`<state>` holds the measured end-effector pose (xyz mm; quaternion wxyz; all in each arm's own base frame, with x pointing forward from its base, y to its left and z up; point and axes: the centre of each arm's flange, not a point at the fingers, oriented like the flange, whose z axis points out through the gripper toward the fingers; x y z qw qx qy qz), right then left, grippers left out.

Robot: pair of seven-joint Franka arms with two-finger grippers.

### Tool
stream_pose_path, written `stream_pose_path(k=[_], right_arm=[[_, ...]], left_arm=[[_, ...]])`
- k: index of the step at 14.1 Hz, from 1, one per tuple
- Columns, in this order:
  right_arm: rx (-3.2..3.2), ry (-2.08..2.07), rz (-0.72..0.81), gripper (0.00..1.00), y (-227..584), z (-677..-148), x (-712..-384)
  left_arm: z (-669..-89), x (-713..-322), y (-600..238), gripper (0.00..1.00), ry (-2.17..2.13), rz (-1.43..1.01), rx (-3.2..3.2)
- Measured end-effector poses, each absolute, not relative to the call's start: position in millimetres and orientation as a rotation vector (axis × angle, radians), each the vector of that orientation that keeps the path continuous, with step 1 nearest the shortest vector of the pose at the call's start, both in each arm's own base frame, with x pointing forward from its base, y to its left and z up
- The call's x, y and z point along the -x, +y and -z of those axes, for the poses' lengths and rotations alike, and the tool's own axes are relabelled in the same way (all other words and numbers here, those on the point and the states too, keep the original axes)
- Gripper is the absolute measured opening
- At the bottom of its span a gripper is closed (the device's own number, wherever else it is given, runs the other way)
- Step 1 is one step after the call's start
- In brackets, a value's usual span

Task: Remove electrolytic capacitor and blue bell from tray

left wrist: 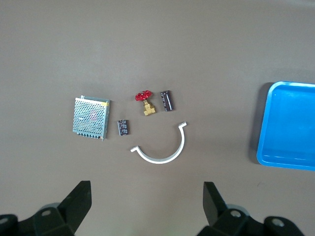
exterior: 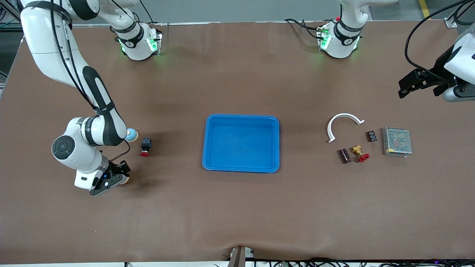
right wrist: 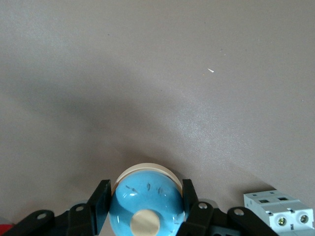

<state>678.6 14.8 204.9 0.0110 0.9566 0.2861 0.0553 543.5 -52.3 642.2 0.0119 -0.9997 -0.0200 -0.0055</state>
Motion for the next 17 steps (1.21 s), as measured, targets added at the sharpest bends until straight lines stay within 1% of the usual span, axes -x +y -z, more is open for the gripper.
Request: stream_pose_path(k=[15, 16, 17], right_arm=[[-2.977, 0.905, -0.201, 0.63, 14, -191, -673], [-2.977, 0.906, -0.202, 0.70, 14, -191, -673], [-2.977, 0.907, -0.203, 0.80, 15, -191, -673]], left_arm=[[-641, -544, -51, 1.00, -0.065, 0.011, 3.117], [-641, -544, -51, 1.00, -0.065, 0.011, 3.117], [-641, -544, -51, 1.00, -0.065, 0.011, 3.117]])
